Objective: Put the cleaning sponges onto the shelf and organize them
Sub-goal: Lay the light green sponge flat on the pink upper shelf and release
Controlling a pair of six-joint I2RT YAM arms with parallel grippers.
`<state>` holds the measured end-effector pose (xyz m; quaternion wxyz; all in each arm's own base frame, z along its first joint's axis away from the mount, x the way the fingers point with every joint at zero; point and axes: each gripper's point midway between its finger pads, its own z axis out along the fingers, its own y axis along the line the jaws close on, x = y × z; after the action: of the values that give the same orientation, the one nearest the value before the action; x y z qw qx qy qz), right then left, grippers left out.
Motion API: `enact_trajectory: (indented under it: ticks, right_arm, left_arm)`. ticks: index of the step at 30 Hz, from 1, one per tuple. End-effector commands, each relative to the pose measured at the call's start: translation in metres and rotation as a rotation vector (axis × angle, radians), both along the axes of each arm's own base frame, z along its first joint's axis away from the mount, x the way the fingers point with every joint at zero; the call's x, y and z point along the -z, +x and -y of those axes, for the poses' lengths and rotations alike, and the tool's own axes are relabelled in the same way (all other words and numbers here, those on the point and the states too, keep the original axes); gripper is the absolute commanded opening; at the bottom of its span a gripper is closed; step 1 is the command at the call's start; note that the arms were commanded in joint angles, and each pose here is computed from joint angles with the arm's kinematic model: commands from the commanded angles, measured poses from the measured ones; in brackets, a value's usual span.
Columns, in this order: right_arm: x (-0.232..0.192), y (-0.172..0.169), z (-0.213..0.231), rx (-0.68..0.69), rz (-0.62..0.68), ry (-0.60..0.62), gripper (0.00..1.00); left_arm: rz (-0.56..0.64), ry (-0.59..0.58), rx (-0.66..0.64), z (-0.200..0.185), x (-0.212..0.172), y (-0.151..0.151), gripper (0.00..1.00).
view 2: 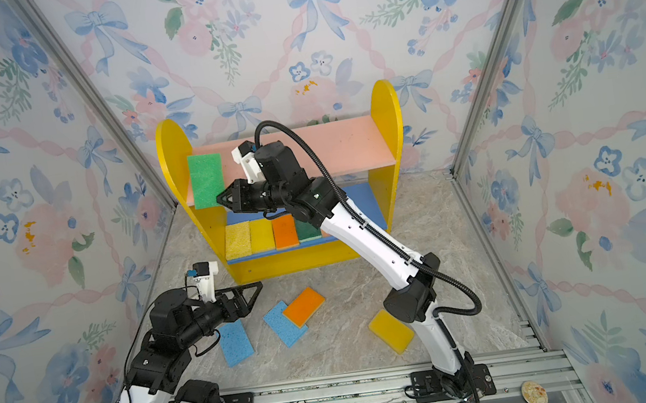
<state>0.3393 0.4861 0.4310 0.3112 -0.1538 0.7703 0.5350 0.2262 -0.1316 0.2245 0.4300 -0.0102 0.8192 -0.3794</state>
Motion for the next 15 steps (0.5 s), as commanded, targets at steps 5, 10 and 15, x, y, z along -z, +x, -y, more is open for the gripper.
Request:
enact_trajectory:
  ticks: [5, 10, 15]
  right_arm:
    - [-0.004, 0.035, -0.002, 0.063, -0.052, 0.1, 0.19]
    - [-0.008, 0.041, -0.003, 0.09, -0.046, 0.132, 0.58]
    - [-0.016, 0.041, 0.007, 0.139, -0.02, 0.122, 0.65]
  left_arm:
    - [0.005, 0.026, 0.021, 0.0, 0.004, -0.002, 0.97]
    - [0.005, 0.025, 0.025, 0.001, 0.004, -0.003, 0.98]
    - [0.008, 0.023, 0.019, 0.0, 0.003, -0.003, 0.98]
